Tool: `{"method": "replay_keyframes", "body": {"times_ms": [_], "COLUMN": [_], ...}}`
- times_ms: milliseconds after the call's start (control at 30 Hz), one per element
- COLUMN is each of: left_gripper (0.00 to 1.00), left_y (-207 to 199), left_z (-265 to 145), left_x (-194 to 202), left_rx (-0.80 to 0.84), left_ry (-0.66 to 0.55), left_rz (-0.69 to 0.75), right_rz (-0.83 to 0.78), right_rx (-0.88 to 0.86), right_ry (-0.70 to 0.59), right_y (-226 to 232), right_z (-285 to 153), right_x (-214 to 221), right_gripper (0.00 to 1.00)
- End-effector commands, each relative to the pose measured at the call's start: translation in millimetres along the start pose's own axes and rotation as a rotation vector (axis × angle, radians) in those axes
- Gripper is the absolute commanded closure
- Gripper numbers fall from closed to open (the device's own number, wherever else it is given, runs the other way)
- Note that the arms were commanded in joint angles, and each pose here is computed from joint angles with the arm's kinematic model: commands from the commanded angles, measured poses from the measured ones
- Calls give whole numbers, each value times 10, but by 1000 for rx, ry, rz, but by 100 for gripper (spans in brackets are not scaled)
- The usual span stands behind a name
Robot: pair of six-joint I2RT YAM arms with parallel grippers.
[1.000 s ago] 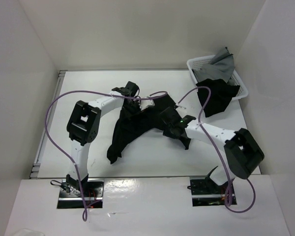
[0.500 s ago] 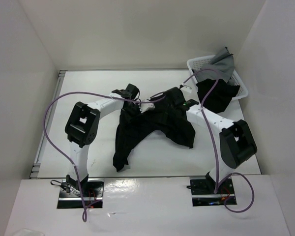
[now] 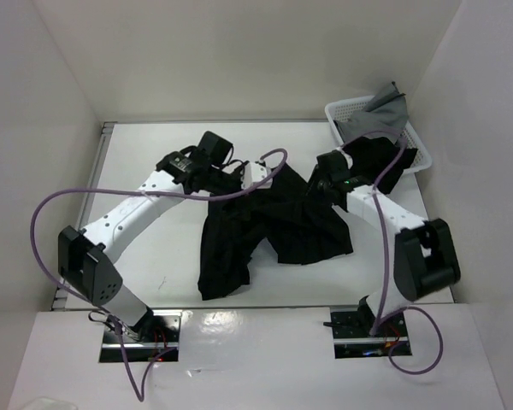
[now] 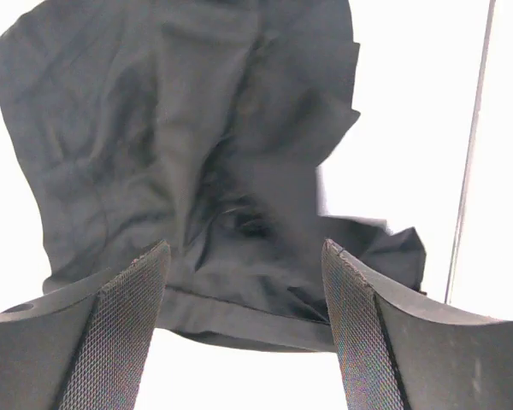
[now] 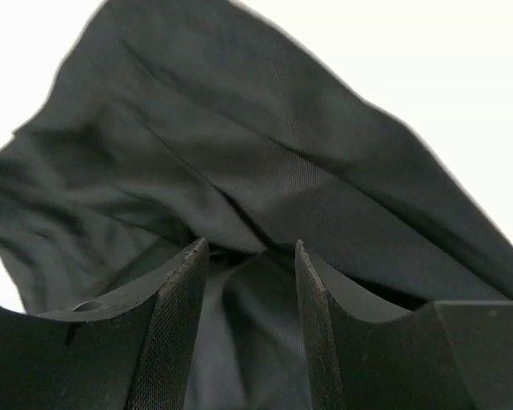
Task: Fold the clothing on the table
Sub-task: Fold the skirt
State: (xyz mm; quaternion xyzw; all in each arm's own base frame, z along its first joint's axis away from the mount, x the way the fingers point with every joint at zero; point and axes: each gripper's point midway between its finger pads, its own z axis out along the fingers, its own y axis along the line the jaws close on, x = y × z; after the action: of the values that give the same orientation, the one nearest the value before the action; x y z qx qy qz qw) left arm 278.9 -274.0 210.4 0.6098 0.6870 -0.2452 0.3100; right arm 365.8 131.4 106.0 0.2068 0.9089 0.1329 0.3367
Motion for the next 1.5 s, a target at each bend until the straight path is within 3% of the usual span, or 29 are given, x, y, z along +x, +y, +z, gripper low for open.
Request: {"method": "replay_keyframes", "body": {"times_ms": [0, 100, 233, 367, 533, 667, 767, 833, 867, 900, 967, 1033, 1100, 1167, 1267, 1333, 1400, 1467], "left_gripper": [21, 21, 21, 21, 21, 21, 21, 21, 21, 21, 21, 21, 20, 20, 20, 20, 20, 20], "left_y": [272, 561, 565, 344, -239, -531, -621, -721, -820, -918, -977, -1020, -796, -571, -223, -45, 198, 342], "left_z": [231, 381, 566, 671, 695, 566, 332, 164, 136, 88, 64, 56, 45, 83, 190, 324, 449, 555], "left_x": [589, 883, 1062, 1275, 1354, 1526, 1621, 1603, 1625, 1670, 1657, 1716, 1456, 1234, 1087, 1264, 1323, 1265], "left_rx": [-17, -132, -189, -145, 1, -15, -50, -37, -6, 28, 38, 51, -33, -120, -207, -236, -279, -309], "left_ry": [96, 152, 213, 272, 313, 381, 416, 410, 414, 426, 417, 435, 361, 304, 300, 357, 349, 324], "left_rz": [-226, -301, -295, -306, -242, -165, -111, -79, -67, -69, -62, -70, -57, -69, -95, -133, -165, -162], "right_rz": [-48, -71, -70, -27, 8, 37, 40, 30, 29, 22, 45, 48, 42, 27, 13, -24, -69, -106], "right_rx": [-88, -97, -130, -114, -51, 2, -24, -33, -24, -59, -70, -83, -134, -198, -286, -260, -301, -296], "right_ry": [71, 135, 205, 201, 223, 273, 227, 219, 227, 203, 238, 246, 212, 161, 169, 227, 231, 275], "right_y": [254, 248, 89, -133, -334, -480, -448, -470, -503, -437, -413, -373, -236, -74, 188, 237, 511, 646], "right_z": [262, 385, 229, -129, -367, -405, -521, -609, -664, -739, -822, -876, -969, -1015, -950, -738, -650, -451], "right_x": [77, 221, 552, 802, 912, 1074, 1008, 1008, 1031, 993, 1102, 1110, 975, 835, 811, 973, 1017, 1192], "right_gripper": [49, 53, 86, 100, 100, 100, 100, 92, 78, 72, 68, 55, 50, 50, 62, 74, 87, 95]}}
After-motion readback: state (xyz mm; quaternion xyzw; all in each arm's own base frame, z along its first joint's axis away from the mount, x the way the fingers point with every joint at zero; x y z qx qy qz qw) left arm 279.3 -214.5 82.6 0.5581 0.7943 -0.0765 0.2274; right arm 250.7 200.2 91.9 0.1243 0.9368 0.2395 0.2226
